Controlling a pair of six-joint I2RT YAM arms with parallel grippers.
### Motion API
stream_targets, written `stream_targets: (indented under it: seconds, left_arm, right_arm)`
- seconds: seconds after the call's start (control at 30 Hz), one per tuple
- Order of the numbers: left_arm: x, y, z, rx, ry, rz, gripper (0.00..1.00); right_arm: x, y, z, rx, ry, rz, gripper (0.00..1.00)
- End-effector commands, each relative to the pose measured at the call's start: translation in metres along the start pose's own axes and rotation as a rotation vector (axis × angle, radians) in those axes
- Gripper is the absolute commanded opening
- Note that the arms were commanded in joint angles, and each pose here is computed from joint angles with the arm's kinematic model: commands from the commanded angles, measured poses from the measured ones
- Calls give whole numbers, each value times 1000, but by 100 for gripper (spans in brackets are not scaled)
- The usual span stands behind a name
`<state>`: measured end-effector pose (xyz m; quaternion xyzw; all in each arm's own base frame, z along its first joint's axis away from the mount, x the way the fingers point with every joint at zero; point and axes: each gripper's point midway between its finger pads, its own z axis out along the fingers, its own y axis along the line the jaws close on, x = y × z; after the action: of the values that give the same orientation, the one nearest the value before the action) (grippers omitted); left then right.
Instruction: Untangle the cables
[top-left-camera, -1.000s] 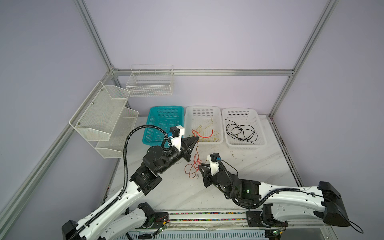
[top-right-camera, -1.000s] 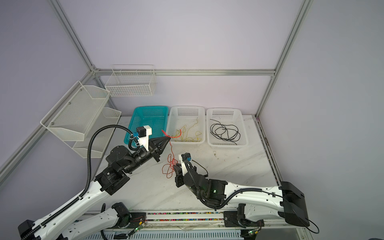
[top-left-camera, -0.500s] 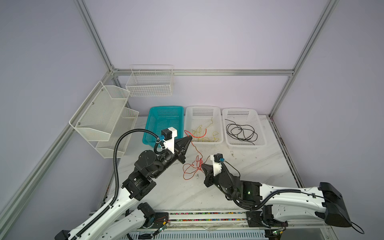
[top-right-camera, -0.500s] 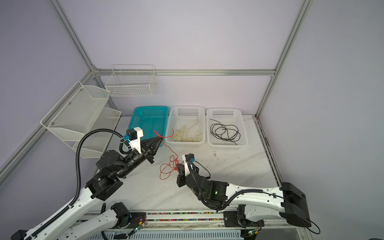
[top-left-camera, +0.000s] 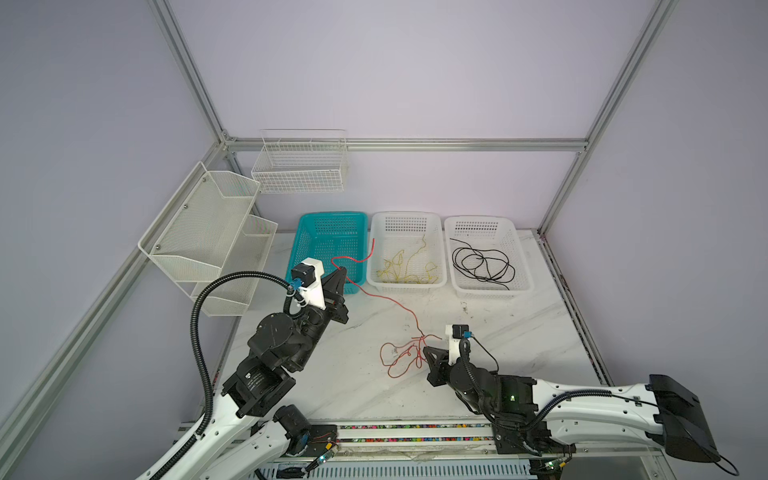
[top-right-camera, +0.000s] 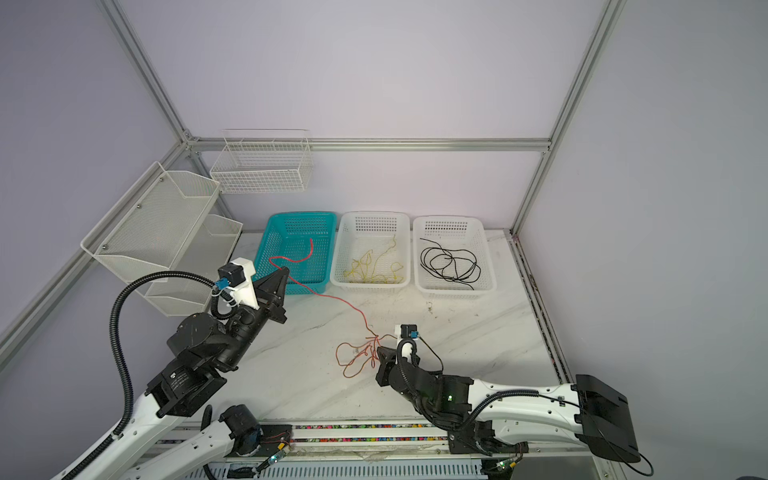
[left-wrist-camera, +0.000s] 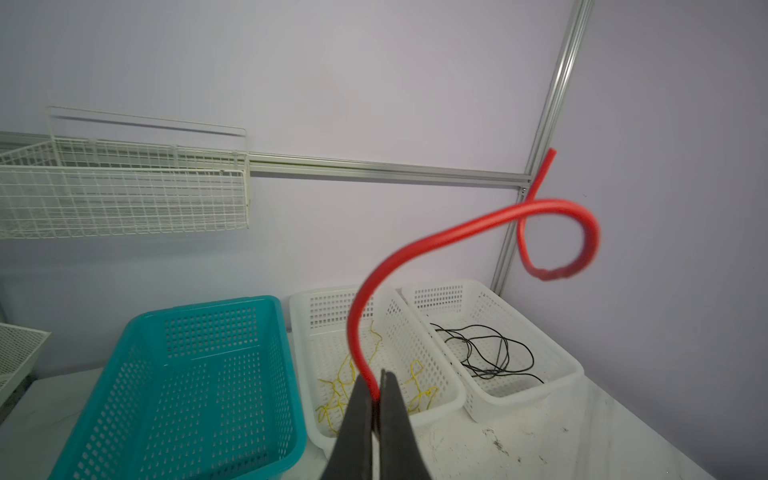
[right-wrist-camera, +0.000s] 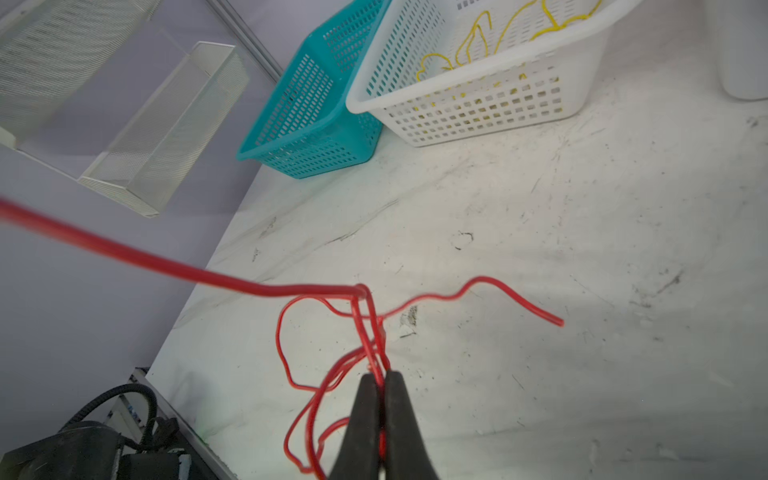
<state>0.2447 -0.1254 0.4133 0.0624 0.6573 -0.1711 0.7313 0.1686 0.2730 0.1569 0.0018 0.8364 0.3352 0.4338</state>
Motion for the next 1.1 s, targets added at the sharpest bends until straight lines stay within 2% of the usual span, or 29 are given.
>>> stream_targets:
  seconds: [0.0,0.13,0.37,0.53,0.7,1.07]
  left_arm:
    - [-25,16,-5,-87,-81,10,0]
    - [-20,20,-3,-110,-69,32,0]
    - [-30,51,-9,-285,-93,76,0]
    - [-26,59,-3,-327,-77,94,0]
    - [-22,59,7,-318,-70,88,0]
    - [-14,53,26,-298,-44,120,0]
  right_arm:
    - [2,-16,-5,60,13,45,0]
    - [3,-28,-10,102,19,64,0]
    - [16,-46,-12,131,55,144,0]
    - [15,-35,-10,91,74,93,0]
    - [15,-15,-7,34,109,18,0]
    - [-2,-2,-9,-1,53,8,0]
